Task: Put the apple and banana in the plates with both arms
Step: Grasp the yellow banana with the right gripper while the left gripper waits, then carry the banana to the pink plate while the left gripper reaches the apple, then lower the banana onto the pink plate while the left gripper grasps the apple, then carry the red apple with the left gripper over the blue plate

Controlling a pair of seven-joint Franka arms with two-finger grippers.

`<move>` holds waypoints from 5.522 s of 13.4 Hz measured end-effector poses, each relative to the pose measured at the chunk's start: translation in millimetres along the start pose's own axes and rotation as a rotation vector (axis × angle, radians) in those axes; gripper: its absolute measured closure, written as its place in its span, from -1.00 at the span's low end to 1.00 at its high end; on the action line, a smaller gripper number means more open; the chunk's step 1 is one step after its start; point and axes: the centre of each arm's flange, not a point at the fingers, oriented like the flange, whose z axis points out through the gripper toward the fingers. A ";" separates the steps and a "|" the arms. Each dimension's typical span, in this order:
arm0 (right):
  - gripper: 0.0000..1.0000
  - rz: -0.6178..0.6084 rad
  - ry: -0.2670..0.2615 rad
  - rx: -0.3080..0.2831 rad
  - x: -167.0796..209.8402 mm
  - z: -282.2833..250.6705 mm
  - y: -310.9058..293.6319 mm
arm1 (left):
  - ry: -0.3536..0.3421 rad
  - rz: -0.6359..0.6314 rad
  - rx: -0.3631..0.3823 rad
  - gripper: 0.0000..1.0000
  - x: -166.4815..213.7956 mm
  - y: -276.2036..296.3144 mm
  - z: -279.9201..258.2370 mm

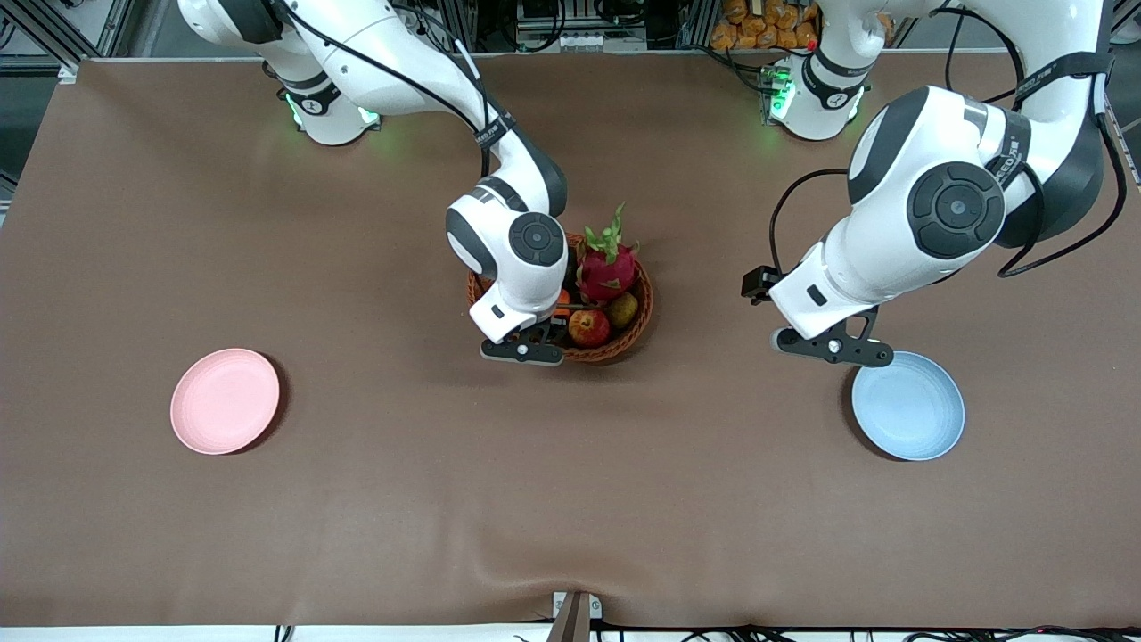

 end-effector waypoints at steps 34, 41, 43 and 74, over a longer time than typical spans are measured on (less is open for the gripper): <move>0.26 0.167 -0.177 0.111 156.0 -130.4 355.5 | 0.002 -0.086 -0.036 -1.00 -12.2 256.1 197.5; 0.26 0.181 -0.246 0.325 175.5 -75.7 501.8 | 0.026 -0.049 0.049 -1.00 -6.1 263.2 257.5; 0.26 0.185 -0.246 0.349 183.2 -37.2 518.9 | 0.039 -0.049 0.039 -1.00 -3.1 264.0 263.6; -1.00 -0.257 0.042 0.577 208.4 86.7 586.4 | 0.209 -0.307 -0.022 -0.59 55.3 -37.7 5.0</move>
